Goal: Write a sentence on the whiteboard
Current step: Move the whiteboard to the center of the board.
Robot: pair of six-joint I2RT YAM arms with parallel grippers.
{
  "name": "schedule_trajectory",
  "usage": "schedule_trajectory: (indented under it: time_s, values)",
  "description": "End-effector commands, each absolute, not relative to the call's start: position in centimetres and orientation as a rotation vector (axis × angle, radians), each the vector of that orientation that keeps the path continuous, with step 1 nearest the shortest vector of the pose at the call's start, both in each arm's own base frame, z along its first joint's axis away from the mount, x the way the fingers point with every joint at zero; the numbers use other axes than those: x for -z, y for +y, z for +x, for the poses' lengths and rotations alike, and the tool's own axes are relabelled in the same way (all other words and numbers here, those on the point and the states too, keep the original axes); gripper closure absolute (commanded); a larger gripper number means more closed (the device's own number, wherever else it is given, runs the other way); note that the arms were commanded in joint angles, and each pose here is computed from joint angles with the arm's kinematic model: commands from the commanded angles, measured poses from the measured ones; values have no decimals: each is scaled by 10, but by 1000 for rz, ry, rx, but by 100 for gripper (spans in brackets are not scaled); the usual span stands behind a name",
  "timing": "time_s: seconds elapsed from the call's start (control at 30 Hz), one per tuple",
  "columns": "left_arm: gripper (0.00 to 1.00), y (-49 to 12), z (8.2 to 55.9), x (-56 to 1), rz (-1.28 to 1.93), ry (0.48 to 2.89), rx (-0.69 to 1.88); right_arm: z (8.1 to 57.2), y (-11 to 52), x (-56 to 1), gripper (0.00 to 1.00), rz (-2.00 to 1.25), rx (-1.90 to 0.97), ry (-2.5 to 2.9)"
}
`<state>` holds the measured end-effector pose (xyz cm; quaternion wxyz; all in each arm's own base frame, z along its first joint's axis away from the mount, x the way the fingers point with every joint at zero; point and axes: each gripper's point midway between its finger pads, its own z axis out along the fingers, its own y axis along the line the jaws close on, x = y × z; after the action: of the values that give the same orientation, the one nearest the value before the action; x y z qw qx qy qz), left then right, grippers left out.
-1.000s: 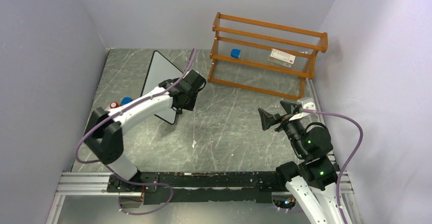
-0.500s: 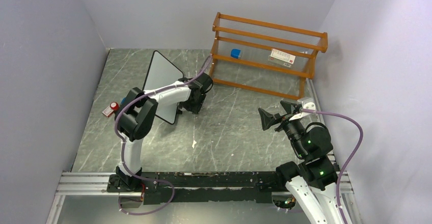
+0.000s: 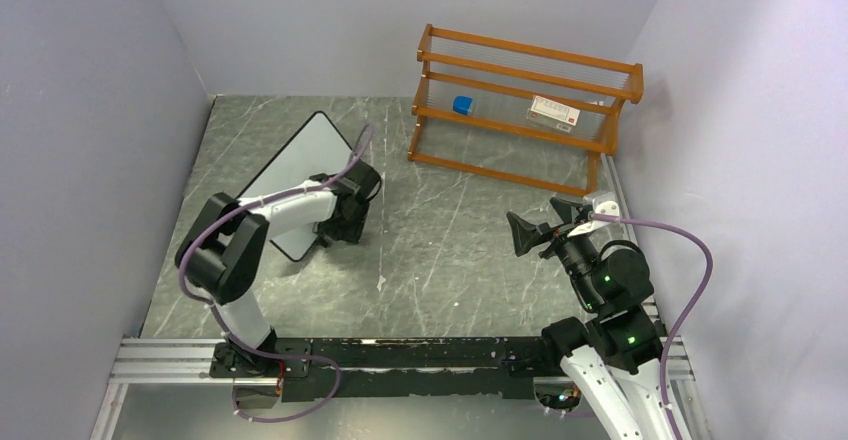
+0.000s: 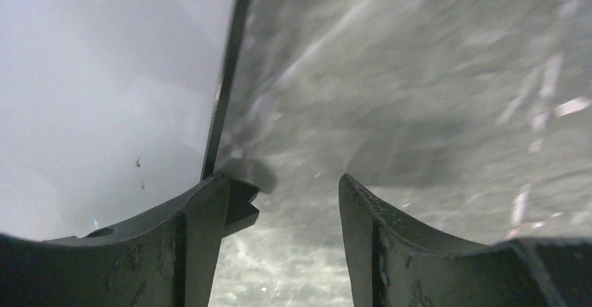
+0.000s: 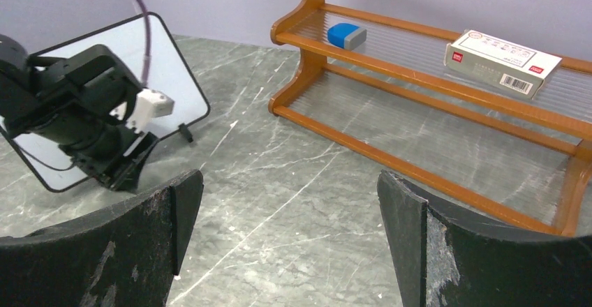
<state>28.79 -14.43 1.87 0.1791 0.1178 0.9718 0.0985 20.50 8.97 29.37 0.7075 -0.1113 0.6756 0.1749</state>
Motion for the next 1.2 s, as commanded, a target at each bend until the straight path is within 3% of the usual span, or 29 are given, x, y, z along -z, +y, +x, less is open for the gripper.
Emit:
schedule_trajectory:
  time_s: [0.0,0.3,0.5,0.73,0.93,1.17]
  values:
    - [36,-110,272,-23,168,2761,-298,204,91,-296,0,-259,-392,1480]
    - [41,-135,268,-71,-123,2591,46,202,90,-299,0,-254,-392,1466]
    - [47,-104,263,-79,-411,2471,-14,200,90,-301,0,-252,-396,1454]
    - [42,-78,260,-59,-675,2412,-9,198,90,-303,0,-254,-401,1443]
    - [40,-76,267,-47,-736,2383,-30,197,90,-304,0,-256,-403,1438]
    - [47,-65,268,-33,-758,2362,-115,197,89,-304,0,-250,-399,1434]
